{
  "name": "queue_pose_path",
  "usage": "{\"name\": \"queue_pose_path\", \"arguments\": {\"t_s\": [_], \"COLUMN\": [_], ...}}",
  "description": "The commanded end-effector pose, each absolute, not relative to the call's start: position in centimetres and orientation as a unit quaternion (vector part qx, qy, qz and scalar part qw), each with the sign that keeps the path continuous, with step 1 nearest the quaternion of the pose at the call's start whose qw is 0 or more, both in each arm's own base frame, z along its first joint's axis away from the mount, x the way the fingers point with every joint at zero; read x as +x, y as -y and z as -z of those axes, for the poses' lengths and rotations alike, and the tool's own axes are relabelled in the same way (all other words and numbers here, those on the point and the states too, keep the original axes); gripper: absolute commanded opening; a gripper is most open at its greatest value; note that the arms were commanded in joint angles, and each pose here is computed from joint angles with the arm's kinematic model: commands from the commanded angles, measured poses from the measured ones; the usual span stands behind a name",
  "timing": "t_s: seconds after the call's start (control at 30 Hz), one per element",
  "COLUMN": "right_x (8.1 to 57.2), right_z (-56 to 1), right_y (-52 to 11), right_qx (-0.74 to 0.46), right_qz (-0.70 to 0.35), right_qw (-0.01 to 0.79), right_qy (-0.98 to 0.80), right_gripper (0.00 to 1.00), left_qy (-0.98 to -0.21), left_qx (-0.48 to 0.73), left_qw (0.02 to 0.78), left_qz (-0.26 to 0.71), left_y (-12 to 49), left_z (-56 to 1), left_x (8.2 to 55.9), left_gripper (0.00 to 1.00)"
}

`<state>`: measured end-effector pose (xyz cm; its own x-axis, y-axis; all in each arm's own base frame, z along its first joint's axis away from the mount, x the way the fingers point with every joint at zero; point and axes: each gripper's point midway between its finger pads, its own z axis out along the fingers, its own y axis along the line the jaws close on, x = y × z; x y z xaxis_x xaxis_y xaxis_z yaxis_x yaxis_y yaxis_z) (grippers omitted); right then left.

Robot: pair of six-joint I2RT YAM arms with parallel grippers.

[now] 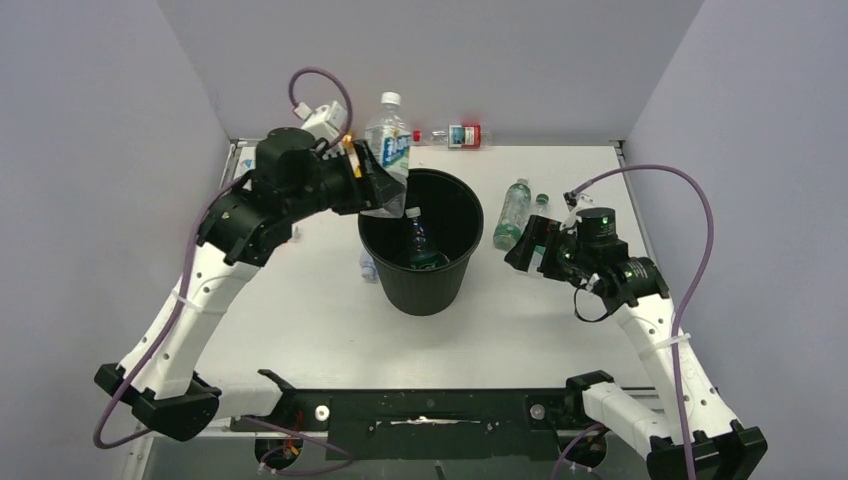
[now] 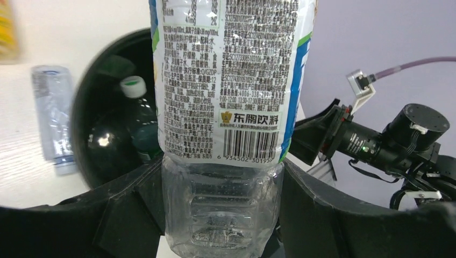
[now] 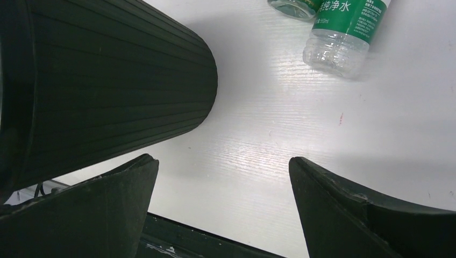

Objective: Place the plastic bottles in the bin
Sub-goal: Place the plastic bottle in the trash bin.

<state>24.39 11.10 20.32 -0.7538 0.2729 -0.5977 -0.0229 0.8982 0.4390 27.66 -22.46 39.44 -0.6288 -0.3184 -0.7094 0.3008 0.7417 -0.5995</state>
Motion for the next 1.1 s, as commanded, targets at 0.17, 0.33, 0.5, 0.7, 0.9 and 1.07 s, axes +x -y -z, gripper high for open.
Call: {"name": "queue_pose_path", "arguments": {"t_s": [0.17, 0.33, 0.5, 0.7, 0.9, 1.07], "right_x": [24.0, 25.3, 26.6, 27.4, 28.3, 29.4], "right_z": [-22.0, -22.8, -23.4, -22.8, -21.7, -22.1], "right_y": [-11.8, -11.9, -12.3, -11.7, -10.8, -10.4], "right_qx": [0.023, 0.000, -0.012, 0.011, 0.039, 0.052], "right_qz": [-0.243, -0.239, -0.245, -0.237, -0.217, -0.203], "right_qw": [0.367, 0.372, 0.373, 0.386, 0.384, 0.384], "right_qy": [-0.898, -0.897, -0.895, -0.892, -0.896, -0.899], "right_gripper": [0.98, 0.98, 0.98, 0.98, 0.98, 0.98], "left_qy": [-0.842, -0.857, -0.878, -0.888, -0.889, -0.876], "left_qx": [0.024, 0.012, -0.002, -0.006, 0.021, 0.022], "left_qw": [0.431, 0.426, 0.410, 0.382, 0.391, 0.420], "left_qz": [0.324, 0.289, 0.248, 0.255, 0.238, 0.237], "left_y": [29.0, 29.4, 28.2, 27.0, 25.6, 23.1], "left_z": [-37.5, -34.9, -33.2, -32.6, -33.4, -35.3], "left_x": [28.4, 30.0, 30.2, 27.8, 27.4, 28.5], "left_gripper": [0.51, 0.51, 0.59, 0.90, 0.90, 0.90]}}
